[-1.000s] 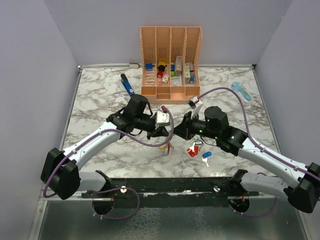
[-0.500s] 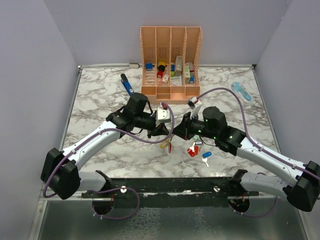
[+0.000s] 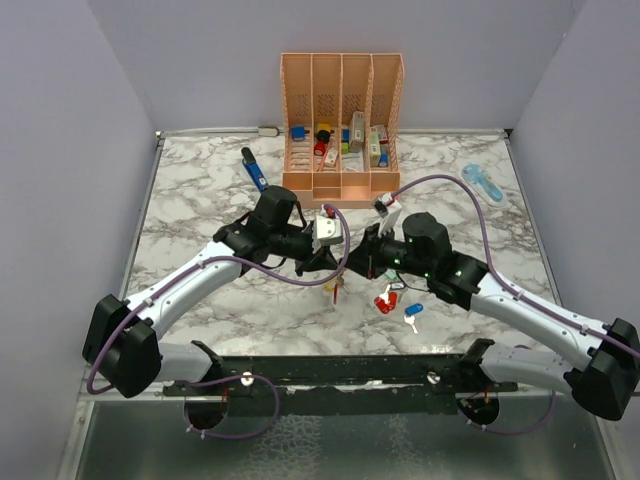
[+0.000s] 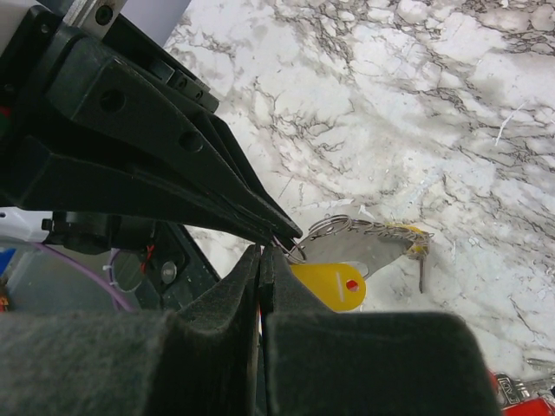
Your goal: Put the keys on the keyring
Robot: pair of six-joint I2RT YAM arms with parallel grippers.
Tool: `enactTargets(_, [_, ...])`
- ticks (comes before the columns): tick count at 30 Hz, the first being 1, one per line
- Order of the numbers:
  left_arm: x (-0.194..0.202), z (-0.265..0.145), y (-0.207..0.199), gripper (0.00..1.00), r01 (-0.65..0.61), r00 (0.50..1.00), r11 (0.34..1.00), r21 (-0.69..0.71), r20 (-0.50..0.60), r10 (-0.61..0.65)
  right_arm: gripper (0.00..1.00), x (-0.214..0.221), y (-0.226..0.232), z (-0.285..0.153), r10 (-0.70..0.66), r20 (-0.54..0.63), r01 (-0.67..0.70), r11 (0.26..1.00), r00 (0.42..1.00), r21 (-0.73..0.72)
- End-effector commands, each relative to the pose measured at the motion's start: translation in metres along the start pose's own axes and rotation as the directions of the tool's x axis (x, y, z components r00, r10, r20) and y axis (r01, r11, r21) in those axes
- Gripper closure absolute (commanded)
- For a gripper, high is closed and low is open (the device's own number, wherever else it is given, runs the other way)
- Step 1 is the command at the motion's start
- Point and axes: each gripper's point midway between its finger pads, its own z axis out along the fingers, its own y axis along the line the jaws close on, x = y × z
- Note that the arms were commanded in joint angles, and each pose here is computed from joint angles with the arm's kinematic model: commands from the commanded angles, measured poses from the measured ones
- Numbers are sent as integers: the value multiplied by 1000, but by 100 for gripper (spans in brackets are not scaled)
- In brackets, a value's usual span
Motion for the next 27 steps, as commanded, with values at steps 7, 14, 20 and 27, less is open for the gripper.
enactTargets(7, [-7, 1, 8, 100, -3, 1000, 999, -35, 0, 3, 99, -19, 13, 5, 5, 55, -4, 1000, 998, -11])
enactTargets(14, [-7, 2, 6, 100, -4, 1000, 1000, -31, -1, 4, 99, -19, 12, 9, 12, 56, -12, 1000, 998, 9])
enactTargets(20, [-8, 1, 5, 100, -7, 1000, 999, -35, -1, 7, 99, -23, 3, 8, 29, 75, -35, 996, 997, 79])
enactTargets(27, [-9, 0, 5, 100, -9, 1000, 999, -40, 1, 10, 99, -24, -1, 4, 21, 74, -29, 993, 997, 112])
